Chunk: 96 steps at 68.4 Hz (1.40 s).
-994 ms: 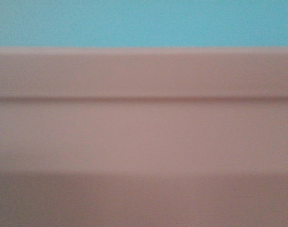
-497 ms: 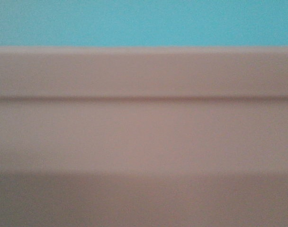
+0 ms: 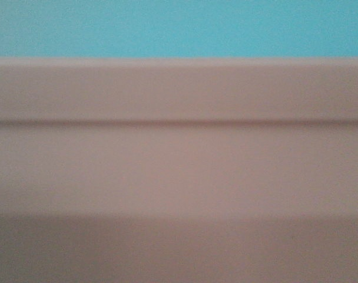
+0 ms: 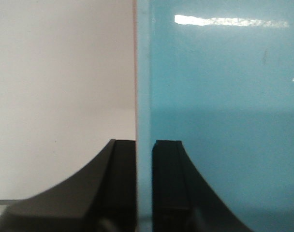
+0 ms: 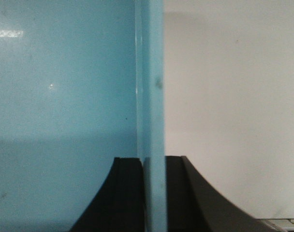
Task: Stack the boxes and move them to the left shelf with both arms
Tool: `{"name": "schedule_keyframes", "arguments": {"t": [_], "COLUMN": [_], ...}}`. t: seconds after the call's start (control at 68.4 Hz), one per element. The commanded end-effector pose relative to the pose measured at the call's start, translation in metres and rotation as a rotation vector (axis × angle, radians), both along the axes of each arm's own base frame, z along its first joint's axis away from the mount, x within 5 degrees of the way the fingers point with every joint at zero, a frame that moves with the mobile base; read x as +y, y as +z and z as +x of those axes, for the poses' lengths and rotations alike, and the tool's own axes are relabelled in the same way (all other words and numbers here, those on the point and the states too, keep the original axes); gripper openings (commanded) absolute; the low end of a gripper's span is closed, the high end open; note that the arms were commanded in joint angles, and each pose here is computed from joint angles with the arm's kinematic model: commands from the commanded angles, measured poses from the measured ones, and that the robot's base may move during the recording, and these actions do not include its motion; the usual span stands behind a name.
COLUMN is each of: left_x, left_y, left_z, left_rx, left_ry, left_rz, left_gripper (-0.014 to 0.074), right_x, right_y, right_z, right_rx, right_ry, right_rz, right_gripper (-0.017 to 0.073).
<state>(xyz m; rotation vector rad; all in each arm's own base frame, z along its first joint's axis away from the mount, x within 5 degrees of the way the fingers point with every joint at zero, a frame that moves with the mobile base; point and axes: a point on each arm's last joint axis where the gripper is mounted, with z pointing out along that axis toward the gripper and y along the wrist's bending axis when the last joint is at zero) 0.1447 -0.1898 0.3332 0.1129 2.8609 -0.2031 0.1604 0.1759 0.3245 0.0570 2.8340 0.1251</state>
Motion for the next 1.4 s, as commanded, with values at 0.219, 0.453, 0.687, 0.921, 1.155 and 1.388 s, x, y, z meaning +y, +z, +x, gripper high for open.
{"name": "schedule_keyframes", "arguments": {"t": [0.219, 0.453, 0.687, 0.921, 1.155, 1.388], "left_x": [0.0063, 0.0063, 0.0063, 0.0063, 0.0063, 0.0058], "left_y": [0.0194, 0.0194, 0.0194, 0.0194, 0.0194, 0.0193], "left_z": [-0.0118, -0.0118, -0.0118, -0.0118, -0.0118, -0.0124], "left_rx": [0.015, 0.015, 0.015, 0.015, 0.015, 0.022], "left_ry": [-0.009, -0.009, -0.009, -0.009, -0.009, -0.009], "left_rz": [-0.026, -0.026, -0.026, -0.026, -0.026, -0.031], "left_gripper": [-0.0012, -0.0012, -0.0012, -0.0012, -0.0012, -0.0012], "right_x": [-0.005, -0.005, -0.005, -0.005, -0.005, -0.0052], "right_y": [0.0167, 0.0167, 0.0167, 0.0167, 0.0167, 0.0166], "right_z": [-0.0029, -0.0029, -0.0029, -0.0029, -0.0029, -0.0031], "right_rx": [-0.048, -0.048, -0.048, -0.048, -0.048, -0.046], "right_ry": [-0.002, -0.002, -0.002, -0.002, -0.002, -0.003], "right_rz": [0.033, 0.033, 0.033, 0.033, 0.033, 0.03], "right_gripper": [0.0057, 0.0057, 0.0057, 0.0057, 0.0057, 0.0057]}}
